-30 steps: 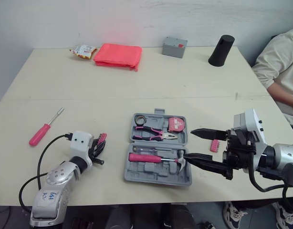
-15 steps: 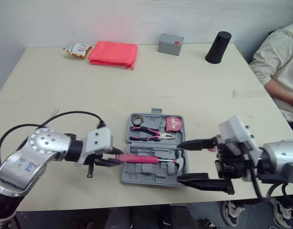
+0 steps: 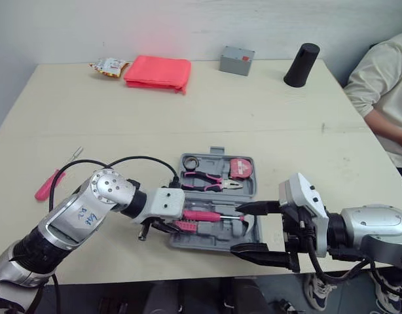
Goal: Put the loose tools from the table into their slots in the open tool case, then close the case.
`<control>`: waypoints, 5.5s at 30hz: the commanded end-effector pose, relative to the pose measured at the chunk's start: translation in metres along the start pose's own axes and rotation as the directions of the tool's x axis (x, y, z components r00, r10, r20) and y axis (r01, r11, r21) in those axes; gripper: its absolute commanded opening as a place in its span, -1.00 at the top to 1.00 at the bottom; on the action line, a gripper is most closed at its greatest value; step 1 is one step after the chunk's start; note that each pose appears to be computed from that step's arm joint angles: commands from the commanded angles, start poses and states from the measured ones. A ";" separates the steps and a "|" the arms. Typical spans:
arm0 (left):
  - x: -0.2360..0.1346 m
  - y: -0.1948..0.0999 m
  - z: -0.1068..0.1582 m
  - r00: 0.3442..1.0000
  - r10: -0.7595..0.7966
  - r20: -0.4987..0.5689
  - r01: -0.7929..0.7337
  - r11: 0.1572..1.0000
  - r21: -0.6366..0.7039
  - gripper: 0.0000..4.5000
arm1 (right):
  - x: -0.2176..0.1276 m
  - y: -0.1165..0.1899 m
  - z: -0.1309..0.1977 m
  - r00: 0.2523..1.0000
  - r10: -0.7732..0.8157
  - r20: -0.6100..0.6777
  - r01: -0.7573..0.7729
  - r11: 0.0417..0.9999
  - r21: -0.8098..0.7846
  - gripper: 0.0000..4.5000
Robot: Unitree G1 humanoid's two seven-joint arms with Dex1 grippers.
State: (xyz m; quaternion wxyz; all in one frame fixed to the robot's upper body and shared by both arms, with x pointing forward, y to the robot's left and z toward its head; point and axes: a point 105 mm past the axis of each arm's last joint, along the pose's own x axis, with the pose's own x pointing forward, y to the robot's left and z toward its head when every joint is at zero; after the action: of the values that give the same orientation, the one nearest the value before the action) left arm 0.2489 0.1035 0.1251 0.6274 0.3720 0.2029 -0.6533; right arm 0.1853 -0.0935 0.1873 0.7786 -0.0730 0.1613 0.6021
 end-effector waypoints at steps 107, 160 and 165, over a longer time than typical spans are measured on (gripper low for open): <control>-0.037 0.024 0.110 0.751 -0.117 0.650 0.120 0.992 0.040 -0.99 | -0.037 -0.107 -0.102 0.218 -0.966 -0.140 0.884 0.134 0.448 -1.00; -0.041 0.033 0.106 0.764 -0.075 0.641 0.045 0.997 0.063 -1.00 | -0.052 -0.133 -0.134 0.281 -0.945 -0.168 0.919 0.215 0.329 0.37; -0.040 0.034 0.104 0.762 -0.070 0.644 0.040 0.997 0.061 -1.00 | -0.058 -0.132 -0.130 0.264 -0.953 -0.150 0.936 0.215 0.279 0.66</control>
State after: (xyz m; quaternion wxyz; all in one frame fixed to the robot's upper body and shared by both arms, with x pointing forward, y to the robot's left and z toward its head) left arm 0.2548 0.0467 0.2236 0.6280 0.1276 -0.0124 -0.7676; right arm 0.2833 -0.2097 0.0833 0.9908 0.0089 0.1346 -0.0051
